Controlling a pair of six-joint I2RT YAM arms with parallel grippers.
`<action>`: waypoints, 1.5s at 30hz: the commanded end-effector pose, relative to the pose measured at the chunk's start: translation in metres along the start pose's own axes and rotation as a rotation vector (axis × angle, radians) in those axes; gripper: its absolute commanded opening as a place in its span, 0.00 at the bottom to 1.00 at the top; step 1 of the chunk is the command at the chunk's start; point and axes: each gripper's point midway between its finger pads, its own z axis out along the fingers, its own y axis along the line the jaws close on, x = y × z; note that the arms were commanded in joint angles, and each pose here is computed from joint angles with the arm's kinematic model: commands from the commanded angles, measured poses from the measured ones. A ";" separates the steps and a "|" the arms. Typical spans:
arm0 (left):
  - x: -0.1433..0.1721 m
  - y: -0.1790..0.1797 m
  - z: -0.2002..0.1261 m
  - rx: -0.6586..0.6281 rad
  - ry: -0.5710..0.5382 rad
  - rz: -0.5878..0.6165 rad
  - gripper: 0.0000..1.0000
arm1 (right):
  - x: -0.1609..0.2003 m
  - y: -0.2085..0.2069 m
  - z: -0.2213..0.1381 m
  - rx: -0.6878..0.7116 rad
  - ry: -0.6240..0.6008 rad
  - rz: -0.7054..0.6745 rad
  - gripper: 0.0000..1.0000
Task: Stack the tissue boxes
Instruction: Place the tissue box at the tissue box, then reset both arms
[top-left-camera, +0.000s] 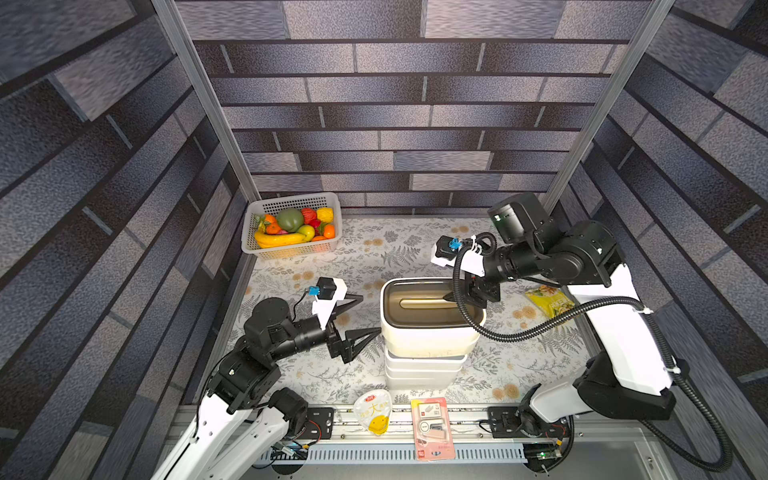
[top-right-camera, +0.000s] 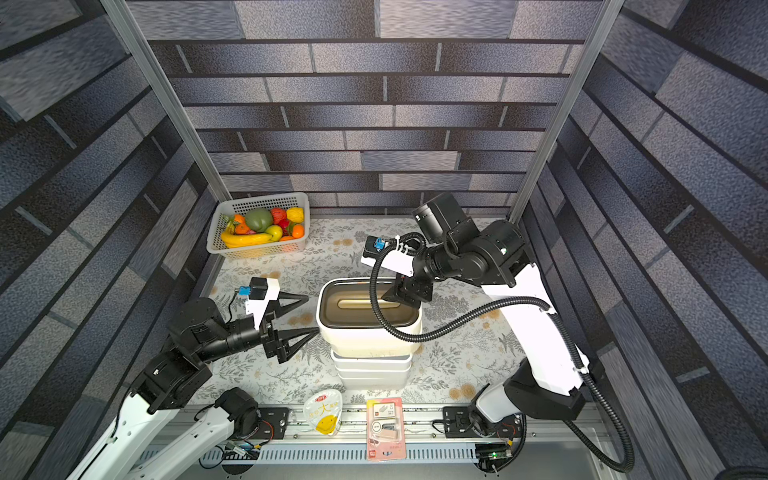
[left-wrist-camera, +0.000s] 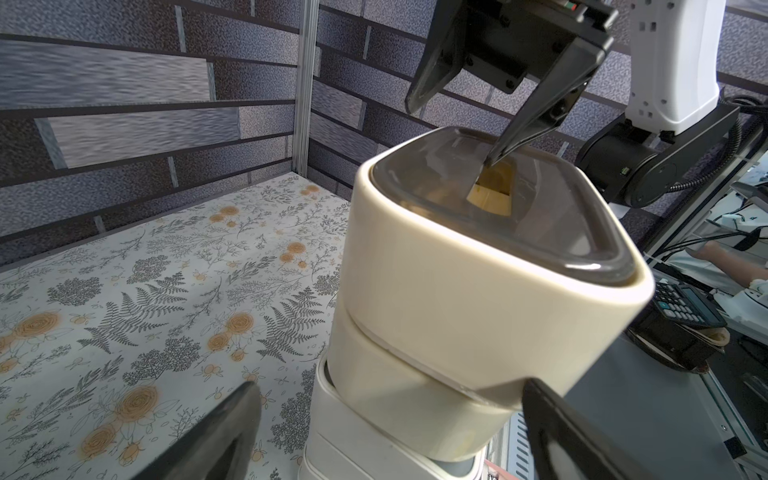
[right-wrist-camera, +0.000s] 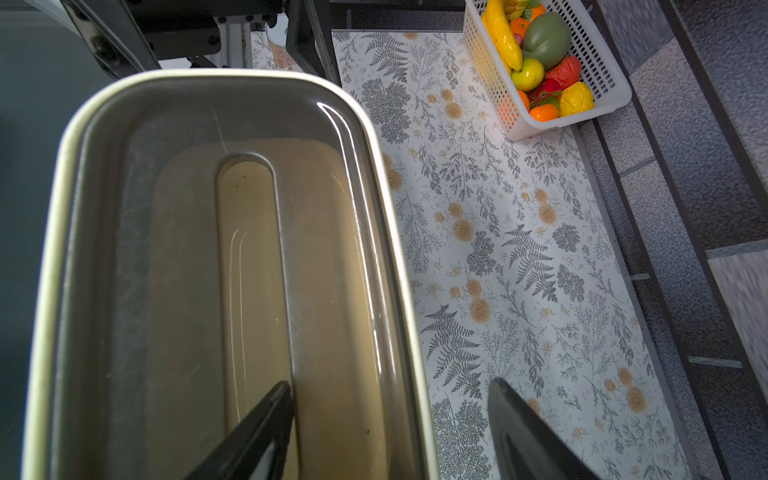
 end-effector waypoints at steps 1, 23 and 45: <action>-0.006 -0.004 0.002 0.031 -0.020 0.003 1.00 | -0.005 0.001 -0.010 0.034 -0.034 0.003 0.76; 0.000 -0.001 0.008 0.036 0.008 -0.018 1.00 | -0.002 -0.010 -0.037 0.246 -0.218 0.209 0.83; -0.023 0.048 -0.021 -0.329 -0.044 -0.054 1.00 | 0.019 -0.031 -0.092 0.548 -0.386 0.428 1.00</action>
